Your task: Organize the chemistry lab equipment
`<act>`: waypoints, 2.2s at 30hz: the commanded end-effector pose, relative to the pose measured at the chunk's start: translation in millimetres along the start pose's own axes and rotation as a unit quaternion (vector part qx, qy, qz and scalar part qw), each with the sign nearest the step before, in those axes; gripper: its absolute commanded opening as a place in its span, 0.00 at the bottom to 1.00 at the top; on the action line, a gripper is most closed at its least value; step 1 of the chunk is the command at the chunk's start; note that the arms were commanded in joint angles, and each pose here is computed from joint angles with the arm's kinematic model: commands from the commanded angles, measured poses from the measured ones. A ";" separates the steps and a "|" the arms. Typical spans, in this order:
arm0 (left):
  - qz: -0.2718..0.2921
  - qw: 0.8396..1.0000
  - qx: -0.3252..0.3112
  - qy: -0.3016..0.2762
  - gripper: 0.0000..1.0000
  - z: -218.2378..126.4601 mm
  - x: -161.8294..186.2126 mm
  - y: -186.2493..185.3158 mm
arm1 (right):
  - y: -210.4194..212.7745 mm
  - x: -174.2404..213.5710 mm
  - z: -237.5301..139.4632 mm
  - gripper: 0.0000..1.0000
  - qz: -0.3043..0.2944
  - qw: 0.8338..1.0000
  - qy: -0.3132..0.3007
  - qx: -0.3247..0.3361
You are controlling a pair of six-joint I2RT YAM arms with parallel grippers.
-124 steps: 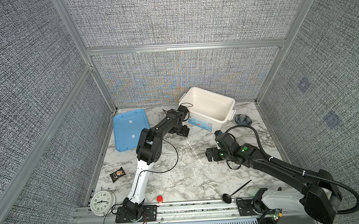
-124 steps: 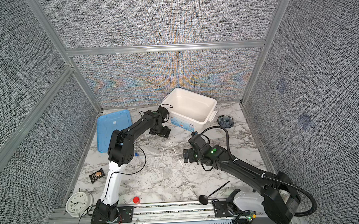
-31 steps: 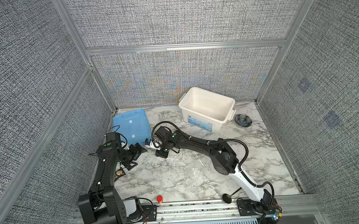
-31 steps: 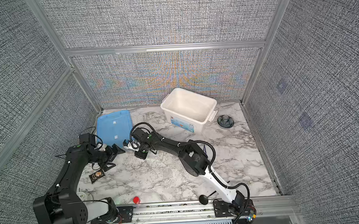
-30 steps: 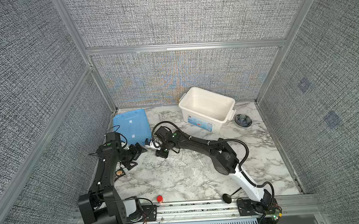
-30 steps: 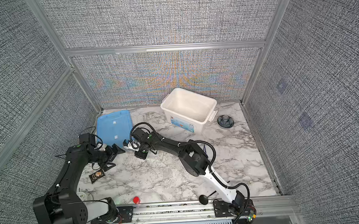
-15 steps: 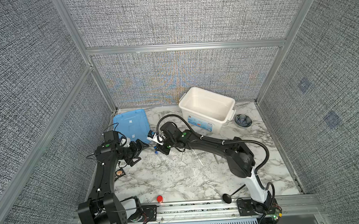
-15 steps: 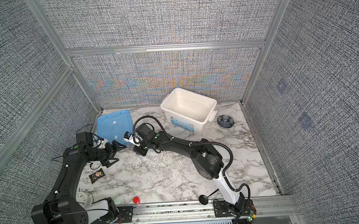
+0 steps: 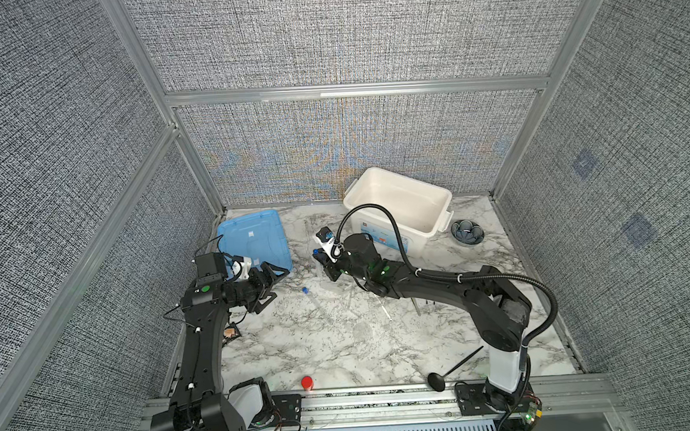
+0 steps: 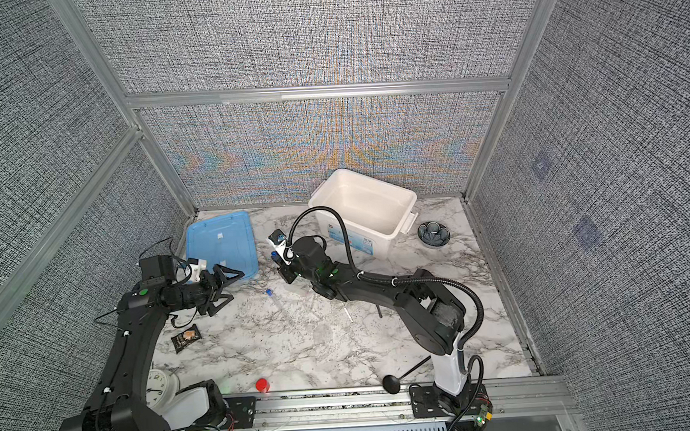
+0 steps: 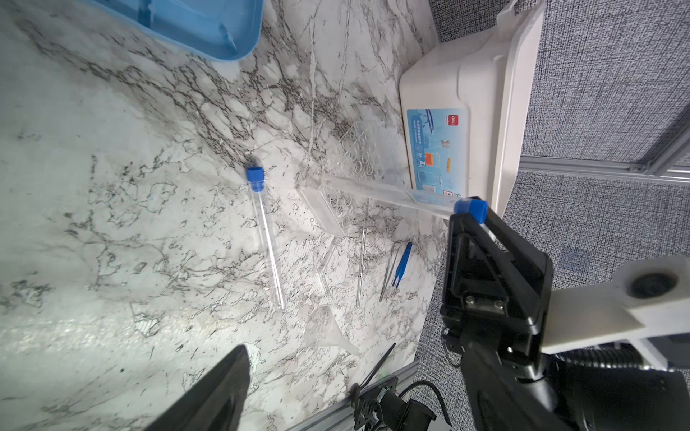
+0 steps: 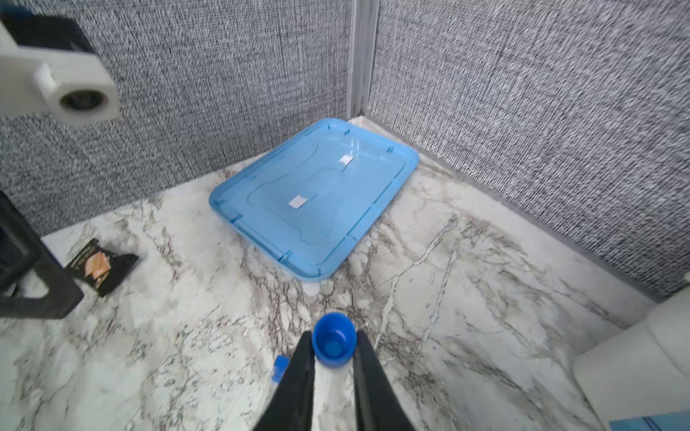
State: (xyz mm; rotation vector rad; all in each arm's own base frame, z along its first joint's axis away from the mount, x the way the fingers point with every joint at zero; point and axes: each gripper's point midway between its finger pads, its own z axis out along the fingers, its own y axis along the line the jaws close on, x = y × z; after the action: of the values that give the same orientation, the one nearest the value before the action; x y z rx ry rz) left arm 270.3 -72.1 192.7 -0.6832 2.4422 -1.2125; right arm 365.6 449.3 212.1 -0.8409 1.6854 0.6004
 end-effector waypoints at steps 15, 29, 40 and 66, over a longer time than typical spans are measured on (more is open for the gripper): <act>-0.003 1.000 -0.016 -0.012 0.89 8.0 -0.1 16.6 | -74.7 -24.1 -12.4 0.21 -0.002 0.990 -0.068 0.124; -0.015 0.999 -0.048 0.007 0.89 19.3 5.2 40.3 | -90.0 11.5 -13.1 0.21 0.022 0.989 -0.031 0.144; -0.020 0.999 -0.046 0.013 0.89 23.0 5.2 42.4 | -87.8 22.6 -15.9 0.21 0.031 0.989 -0.019 0.140; 0.002 0.999 -0.042 0.004 0.89 15.3 8.6 34.3 | -83.0 21.8 -7.8 0.21 -0.003 0.991 -0.002 0.135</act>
State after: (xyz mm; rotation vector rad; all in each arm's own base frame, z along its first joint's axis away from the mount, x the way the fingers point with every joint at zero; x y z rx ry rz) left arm 262.0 -69.4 153.5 -0.7236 2.5110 -1.1318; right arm 420.2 387.7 192.4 -0.6531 1.7202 0.3806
